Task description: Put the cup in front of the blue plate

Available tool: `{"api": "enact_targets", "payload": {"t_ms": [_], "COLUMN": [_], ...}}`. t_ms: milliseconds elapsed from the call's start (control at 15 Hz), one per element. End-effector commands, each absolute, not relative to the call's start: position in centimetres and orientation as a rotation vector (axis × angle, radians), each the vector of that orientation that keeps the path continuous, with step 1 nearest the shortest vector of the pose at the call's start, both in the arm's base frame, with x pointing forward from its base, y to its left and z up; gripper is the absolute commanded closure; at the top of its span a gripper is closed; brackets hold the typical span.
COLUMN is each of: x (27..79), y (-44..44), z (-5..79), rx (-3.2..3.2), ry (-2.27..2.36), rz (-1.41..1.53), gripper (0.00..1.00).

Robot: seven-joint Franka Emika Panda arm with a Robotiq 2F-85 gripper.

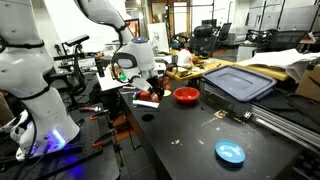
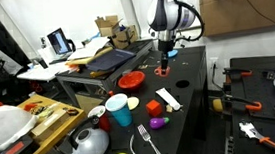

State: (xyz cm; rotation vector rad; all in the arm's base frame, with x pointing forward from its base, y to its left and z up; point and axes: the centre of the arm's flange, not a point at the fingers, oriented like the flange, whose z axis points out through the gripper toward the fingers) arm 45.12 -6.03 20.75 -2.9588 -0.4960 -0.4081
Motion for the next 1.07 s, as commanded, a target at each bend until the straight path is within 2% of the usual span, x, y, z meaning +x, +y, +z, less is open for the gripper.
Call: {"api": "enact_targets", "payload": {"t_ms": [0,267,333,1000], "x": [44.0,44.5,44.5,44.5], "y": [-7.3,-8.7,-8.9,-9.2], "z": [21.9,22.2,21.0,21.1], "rx": [-3.045,-3.115,-3.072,-3.085], "ry": [-0.431,-0.376,-0.392,-0.387], "rz": [-0.447,-0.480,-0.464,-0.469], "gripper": [0.68,0.68,0.43,0.43]}}
